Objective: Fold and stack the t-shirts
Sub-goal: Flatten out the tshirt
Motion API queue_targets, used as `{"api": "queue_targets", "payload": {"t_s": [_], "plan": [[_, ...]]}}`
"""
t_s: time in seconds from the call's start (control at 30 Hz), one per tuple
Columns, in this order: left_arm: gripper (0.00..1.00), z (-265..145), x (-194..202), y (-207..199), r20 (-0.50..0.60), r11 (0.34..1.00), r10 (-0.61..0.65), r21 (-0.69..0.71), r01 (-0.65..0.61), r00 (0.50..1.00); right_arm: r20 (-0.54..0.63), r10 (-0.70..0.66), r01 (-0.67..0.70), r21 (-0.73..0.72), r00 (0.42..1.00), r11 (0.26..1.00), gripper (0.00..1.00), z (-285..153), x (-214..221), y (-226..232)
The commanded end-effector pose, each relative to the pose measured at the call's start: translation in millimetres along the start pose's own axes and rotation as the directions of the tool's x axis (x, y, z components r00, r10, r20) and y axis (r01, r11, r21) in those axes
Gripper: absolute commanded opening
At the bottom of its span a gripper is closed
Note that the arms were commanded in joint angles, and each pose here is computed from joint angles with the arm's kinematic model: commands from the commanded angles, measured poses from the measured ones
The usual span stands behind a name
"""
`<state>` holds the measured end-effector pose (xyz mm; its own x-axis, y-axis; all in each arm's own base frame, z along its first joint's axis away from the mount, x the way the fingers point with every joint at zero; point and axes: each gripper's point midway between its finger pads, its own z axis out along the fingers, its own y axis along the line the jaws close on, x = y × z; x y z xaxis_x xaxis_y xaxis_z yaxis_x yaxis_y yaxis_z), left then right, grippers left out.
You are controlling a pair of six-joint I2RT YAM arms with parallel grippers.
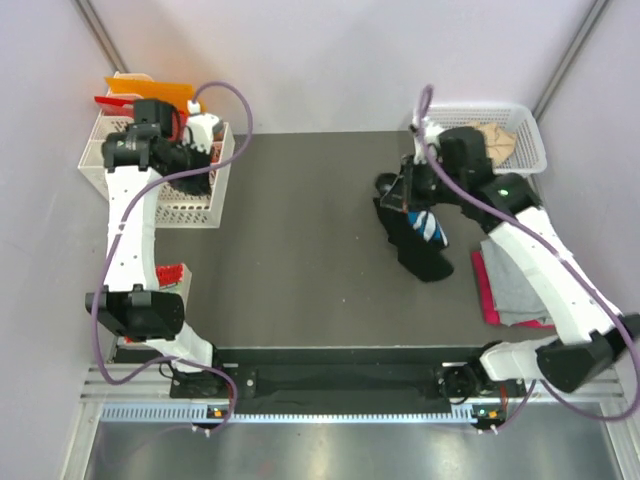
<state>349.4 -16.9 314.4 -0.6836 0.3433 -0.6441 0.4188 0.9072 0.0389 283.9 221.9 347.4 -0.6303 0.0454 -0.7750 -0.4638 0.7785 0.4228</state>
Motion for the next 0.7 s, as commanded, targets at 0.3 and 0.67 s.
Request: {"api": "queue_targets", "payload": {"t_s": [0.3,0.67], "plan": [[0.0,83,34,-23,-0.21,0.939,-0.278,0.147,0.312,0.937,-0.324,-0.373,0.319,-0.208,0.87,0.925,0.0,62,66,130],[0.0,93,64,-13,-0.267,0.892,-0.378,0.152,0.426,0.887,0.16,-0.316,0.354,-0.372,0.935,0.858,0.0,-52,-26,213]]}}
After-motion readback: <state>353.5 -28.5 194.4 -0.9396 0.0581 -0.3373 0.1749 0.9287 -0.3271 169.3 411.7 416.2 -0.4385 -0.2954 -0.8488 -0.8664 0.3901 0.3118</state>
